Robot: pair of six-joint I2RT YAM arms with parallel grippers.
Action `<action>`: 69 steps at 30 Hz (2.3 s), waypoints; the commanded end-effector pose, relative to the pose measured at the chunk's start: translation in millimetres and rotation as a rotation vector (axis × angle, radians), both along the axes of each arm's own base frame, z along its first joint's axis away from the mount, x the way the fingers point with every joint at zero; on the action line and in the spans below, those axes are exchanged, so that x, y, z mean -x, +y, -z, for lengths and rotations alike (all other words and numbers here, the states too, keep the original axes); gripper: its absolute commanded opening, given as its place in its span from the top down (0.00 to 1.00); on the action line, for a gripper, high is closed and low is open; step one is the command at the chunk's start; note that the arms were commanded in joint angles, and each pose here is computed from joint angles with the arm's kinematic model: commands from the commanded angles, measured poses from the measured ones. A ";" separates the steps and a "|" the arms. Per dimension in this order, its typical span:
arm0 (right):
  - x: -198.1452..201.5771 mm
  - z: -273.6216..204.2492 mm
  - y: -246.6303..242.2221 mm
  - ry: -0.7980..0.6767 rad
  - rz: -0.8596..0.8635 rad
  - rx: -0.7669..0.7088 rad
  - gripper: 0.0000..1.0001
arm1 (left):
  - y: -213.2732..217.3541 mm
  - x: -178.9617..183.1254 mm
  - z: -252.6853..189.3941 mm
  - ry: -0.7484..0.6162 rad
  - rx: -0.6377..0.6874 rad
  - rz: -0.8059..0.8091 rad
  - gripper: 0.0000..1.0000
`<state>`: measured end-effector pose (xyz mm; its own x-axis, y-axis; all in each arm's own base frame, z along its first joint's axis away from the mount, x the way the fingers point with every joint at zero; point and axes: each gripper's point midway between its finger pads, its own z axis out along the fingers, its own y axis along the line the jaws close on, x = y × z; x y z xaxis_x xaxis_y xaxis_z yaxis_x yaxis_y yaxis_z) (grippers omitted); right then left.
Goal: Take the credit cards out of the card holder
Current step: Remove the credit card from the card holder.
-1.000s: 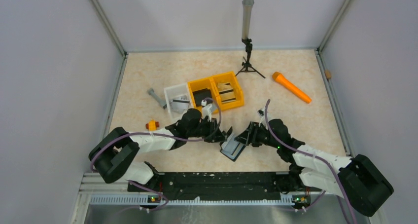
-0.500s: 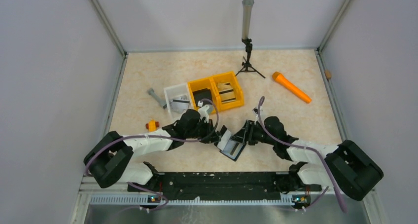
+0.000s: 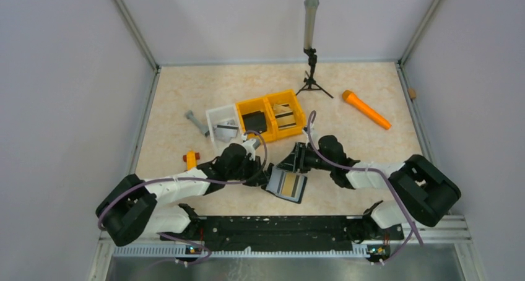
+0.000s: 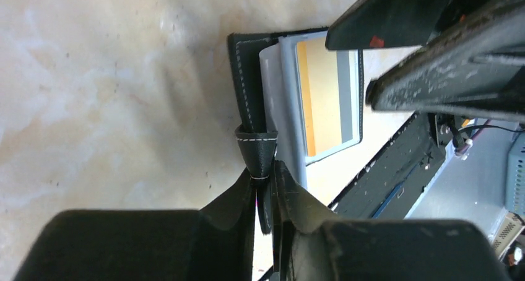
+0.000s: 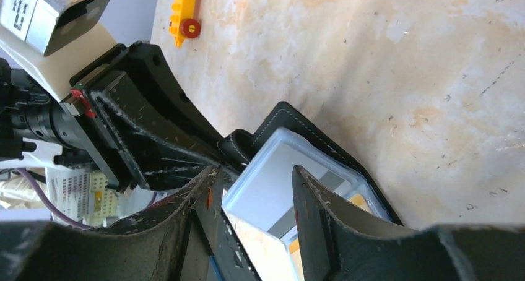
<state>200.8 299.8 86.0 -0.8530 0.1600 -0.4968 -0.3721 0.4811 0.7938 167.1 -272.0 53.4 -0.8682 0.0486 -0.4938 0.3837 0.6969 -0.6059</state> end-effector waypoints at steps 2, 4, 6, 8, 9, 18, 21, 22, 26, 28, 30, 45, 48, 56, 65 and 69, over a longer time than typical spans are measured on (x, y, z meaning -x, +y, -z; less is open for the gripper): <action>2.6 -6.4 5.0 -0.043 -0.037 0.001 0.53 | 0.0 3.6 -18.3 -0.042 0.119 -0.033 0.66; 4.2 -3.2 -0.4 -0.047 -0.026 0.024 0.53 | -3.6 3.5 -28.4 -0.062 0.171 -0.032 0.58; 6.3 -0.8 -4.5 -0.049 -0.024 0.044 0.54 | -7.9 5.0 -35.9 -0.073 0.213 -0.015 0.55; 9.5 1.0 -7.1 -0.049 -0.030 0.056 0.56 | -13.1 6.9 -40.5 -0.074 0.247 0.006 0.53; 10.7 1.7 -8.7 -0.047 -0.030 0.062 0.58 | -15.7 8.5 -41.7 -0.067 0.260 0.019 0.52; 19.4 11.5 -15.4 -0.037 -0.045 0.095 0.70 | -29.7 11.1 -43.3 -0.033 0.325 0.062 0.52; 21.0 12.9 -16.6 -0.032 -0.045 0.095 0.70 | -30.5 10.2 -43.3 -0.033 0.324 0.064 0.58; 21.2 13.0 -17.0 -0.034 -0.044 0.095 0.70 | -30.7 10.2 -42.7 -0.031 0.322 0.064 0.59; 22.4 13.3 -18.0 -0.033 -0.042 0.095 0.70 | -30.4 8.2 -38.5 -0.027 0.293 0.065 0.62; 23.4 13.3 -17.9 -0.033 -0.046 0.094 0.70 | -30.0 8.4 -34.4 -0.014 0.267 0.070 0.57; 23.3 12.6 -17.7 -0.034 -0.047 0.092 0.70 | -31.1 8.6 -34.3 -0.009 0.260 0.078 0.44; 24.1 15.2 -18.9 -0.028 -0.045 0.103 0.70 | -38.0 9.9 -40.3 -0.014 0.300 0.111 0.54; 24.9 16.3 -20.0 -0.027 -0.043 0.106 0.70 | -38.4 10.2 -42.3 -0.021 0.307 0.118 0.63; 26.1 19.6 -22.1 -0.026 -0.043 0.116 0.70 | -40.6 11.5 -44.0 -0.017 0.323 0.126 0.58; 28.2 21.2 -23.8 -0.024 -0.045 0.120 0.70 | -43.0 12.0 -39.7 0.003 0.320 0.135 0.59; 27.9 19.3 -22.9 -0.027 -0.048 0.115 0.70 | -44.1 11.5 -38.4 0.008 0.316 0.140 0.37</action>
<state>171.2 271.8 54.1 -0.8726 0.0617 -0.4846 -0.3647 0.5777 0.7303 147.6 -305.4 74.3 -0.8901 0.0222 -0.4553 0.4126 0.4634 -0.7842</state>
